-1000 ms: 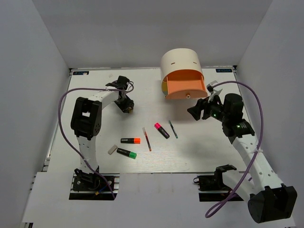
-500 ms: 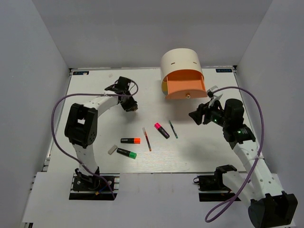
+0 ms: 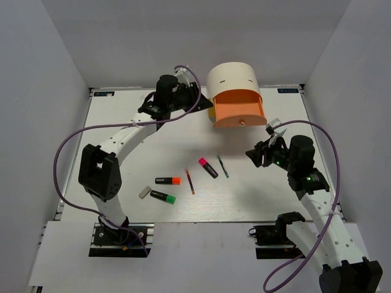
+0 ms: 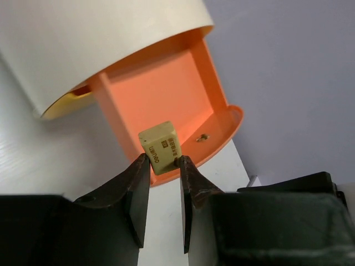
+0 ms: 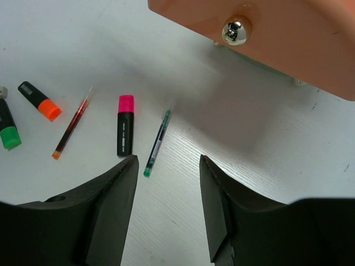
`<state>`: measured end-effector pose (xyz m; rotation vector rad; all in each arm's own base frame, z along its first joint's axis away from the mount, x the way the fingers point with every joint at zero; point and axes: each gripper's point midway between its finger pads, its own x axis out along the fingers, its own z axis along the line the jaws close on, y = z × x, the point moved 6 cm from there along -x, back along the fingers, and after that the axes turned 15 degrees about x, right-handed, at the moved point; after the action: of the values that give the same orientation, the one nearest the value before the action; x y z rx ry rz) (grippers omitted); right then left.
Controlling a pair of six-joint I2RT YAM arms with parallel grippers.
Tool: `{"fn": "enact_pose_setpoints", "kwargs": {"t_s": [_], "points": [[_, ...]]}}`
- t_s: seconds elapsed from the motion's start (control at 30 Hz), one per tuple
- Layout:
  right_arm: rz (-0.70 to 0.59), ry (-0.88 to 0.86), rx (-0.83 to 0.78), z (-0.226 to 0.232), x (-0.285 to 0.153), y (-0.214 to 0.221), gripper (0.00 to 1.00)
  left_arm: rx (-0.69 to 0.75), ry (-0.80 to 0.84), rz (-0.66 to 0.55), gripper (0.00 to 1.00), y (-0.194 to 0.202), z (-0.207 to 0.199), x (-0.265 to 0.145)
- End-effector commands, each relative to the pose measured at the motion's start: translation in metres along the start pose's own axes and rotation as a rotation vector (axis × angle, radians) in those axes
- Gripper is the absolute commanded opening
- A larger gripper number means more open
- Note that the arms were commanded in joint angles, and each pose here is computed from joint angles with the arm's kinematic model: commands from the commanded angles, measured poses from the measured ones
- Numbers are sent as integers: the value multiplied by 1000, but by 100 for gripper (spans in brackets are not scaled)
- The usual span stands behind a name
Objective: Sort the stationery into containers
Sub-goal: Place the stationery in the drawer.
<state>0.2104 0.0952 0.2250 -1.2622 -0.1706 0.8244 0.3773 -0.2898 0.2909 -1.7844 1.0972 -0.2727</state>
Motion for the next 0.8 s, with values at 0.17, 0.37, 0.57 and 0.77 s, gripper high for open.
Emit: {"fn": "enact_pose_setpoints", "kwargs": {"t_s": [0.17,0.37,0.57,0.77], "points": [[-26,23,-39,-4,-1,-1,55,119,220,-44,12,-23,-48,42],[-33,26,-35,-4,-2,0,58,133,199,-28,50,-30,-56,68],[-33,26,-35,-5,-1,2,59,142,127,-98,81,-47,-60,62],[-33,22,-38,-5,0,2,59,167,48,-225,80,-81,-72,20]]}}
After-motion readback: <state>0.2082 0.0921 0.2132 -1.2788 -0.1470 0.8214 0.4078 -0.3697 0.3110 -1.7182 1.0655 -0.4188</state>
